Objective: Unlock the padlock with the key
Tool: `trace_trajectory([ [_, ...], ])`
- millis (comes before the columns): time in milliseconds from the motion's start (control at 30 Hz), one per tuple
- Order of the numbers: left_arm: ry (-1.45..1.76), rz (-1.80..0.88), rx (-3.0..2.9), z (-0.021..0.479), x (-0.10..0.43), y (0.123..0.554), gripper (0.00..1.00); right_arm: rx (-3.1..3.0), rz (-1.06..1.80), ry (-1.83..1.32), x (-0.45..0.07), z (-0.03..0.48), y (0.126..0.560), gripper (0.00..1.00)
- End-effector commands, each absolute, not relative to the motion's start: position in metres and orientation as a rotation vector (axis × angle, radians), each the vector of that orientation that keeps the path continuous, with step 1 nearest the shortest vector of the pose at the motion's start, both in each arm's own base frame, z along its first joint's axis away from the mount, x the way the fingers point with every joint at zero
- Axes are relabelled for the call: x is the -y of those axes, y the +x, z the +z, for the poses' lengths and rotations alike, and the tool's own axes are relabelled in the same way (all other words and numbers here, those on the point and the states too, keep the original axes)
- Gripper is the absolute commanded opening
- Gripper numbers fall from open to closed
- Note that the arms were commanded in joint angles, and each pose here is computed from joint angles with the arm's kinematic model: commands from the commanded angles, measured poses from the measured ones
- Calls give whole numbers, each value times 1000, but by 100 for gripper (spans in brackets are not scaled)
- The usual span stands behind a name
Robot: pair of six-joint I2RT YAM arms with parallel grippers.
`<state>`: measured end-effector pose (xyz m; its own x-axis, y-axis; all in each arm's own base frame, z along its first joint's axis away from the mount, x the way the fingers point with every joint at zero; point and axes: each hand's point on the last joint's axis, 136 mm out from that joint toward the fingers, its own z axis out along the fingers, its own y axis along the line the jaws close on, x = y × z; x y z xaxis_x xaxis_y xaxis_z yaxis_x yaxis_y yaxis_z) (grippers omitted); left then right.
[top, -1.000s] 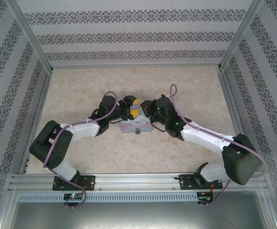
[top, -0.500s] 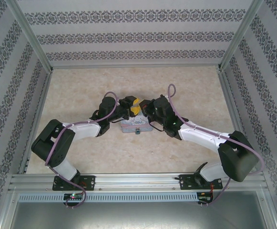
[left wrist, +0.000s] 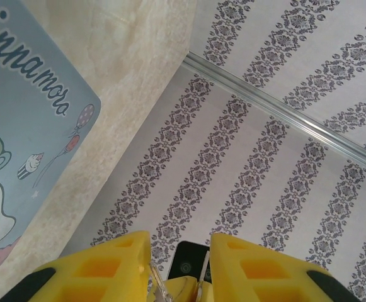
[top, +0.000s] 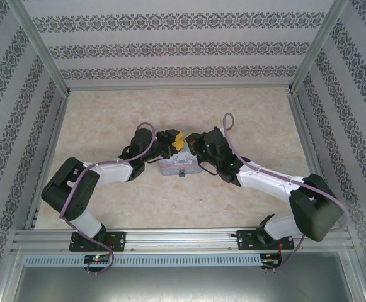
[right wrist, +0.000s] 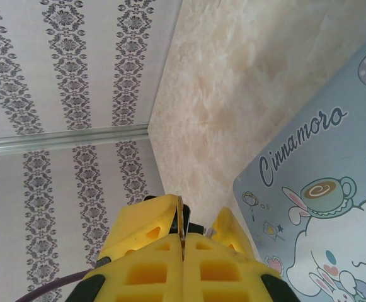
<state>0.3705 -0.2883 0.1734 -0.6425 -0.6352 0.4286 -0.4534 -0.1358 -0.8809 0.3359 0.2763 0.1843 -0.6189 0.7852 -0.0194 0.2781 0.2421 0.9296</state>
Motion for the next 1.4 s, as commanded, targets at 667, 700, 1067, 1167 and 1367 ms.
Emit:
trace_trajectory([
  [667,-1217,-1878,-1958,176,291,368,11,-1979,1374,995,-266,186,337,0],
  [700,-1214,-1879,-1960,176,292,368,11,-1980,1374,995,-266,186,336,0],
  [1067,-1203,-1858,-1969,174,291,368,0,-1974,1372,998,-263,186,337,0],
  [1167,-1172,-1840,-1970,175,290,368,0,-1982,1360,995,-259,184,337,14],
  [1367,-1093,-1786,-1971,176,284,371,0,-2028,1320,951,-248,183,338,49],
])
